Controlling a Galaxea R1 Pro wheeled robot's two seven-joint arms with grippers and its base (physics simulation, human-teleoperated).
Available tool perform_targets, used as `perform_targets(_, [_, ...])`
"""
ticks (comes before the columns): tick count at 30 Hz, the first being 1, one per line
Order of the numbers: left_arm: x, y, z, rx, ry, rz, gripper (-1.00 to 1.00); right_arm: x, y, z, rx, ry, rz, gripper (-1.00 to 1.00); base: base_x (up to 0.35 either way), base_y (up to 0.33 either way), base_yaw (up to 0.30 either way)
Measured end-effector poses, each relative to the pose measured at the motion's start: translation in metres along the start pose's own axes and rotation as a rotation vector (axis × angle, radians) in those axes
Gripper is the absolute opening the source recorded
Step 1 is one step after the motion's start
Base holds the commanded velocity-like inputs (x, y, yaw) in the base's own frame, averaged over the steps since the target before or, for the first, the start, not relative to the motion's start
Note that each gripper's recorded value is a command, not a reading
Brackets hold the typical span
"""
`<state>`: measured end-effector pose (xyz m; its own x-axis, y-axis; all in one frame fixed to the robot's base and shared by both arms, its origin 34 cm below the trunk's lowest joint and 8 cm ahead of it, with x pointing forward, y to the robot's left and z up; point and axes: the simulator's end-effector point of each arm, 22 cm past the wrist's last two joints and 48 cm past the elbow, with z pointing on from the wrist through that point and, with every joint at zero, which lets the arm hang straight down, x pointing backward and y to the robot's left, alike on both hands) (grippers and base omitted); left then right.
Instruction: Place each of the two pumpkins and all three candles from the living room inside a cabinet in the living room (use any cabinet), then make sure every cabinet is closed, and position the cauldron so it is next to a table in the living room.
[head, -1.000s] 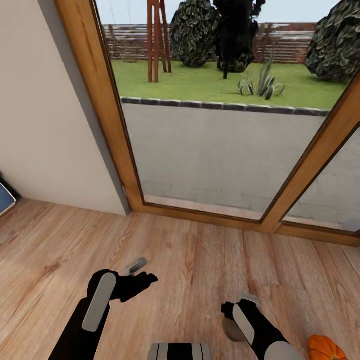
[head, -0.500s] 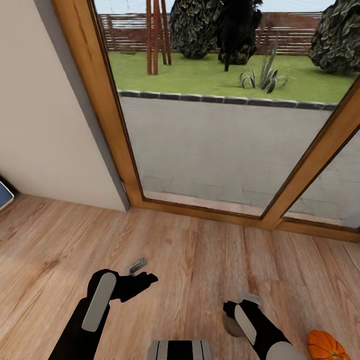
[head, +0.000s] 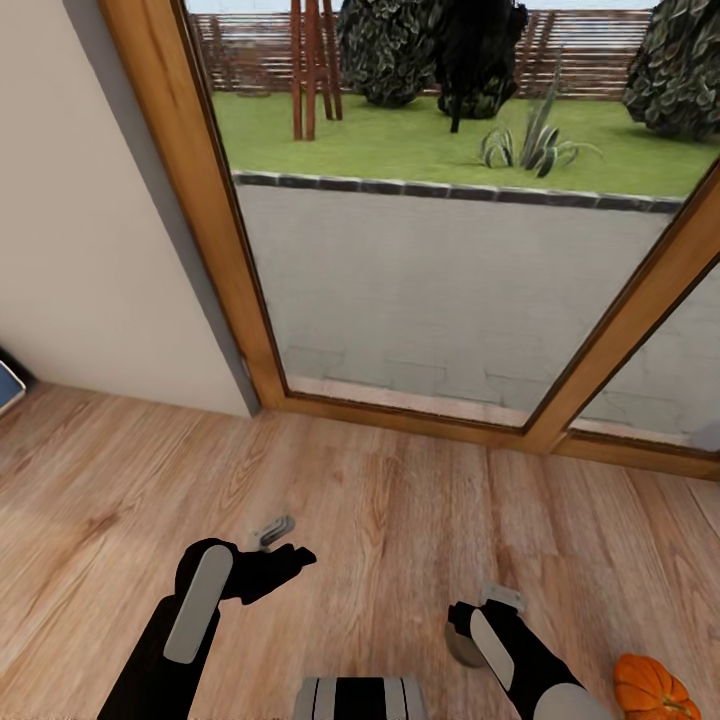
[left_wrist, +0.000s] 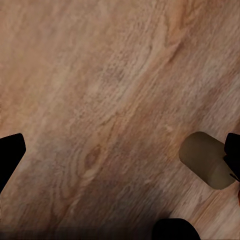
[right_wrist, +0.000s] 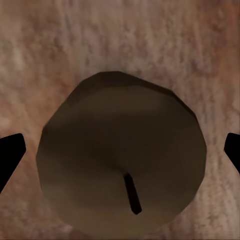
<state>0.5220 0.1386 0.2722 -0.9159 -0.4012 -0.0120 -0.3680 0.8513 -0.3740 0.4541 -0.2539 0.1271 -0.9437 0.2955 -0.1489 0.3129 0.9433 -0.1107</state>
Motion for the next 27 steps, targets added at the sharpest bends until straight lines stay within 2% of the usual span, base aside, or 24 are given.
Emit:
perform_targets(10, [0.0035, 0.0043, 0.0064, -0.007, 0.014, -0.006, 1.00, 0.0069, -0.0012, 0.0057, 0.005, 0.015, -0.004, 1.00, 0.000, 0.000, 0.000])
perform_targets(27, [0.0037, 0.0034, 0.0066, -0.006, 0.014, -0.004, 1.00, 0.0073, -0.0006, 0.0056, 0.006, 0.015, -0.015, 1.00, 0.000, 0.000, 0.000])
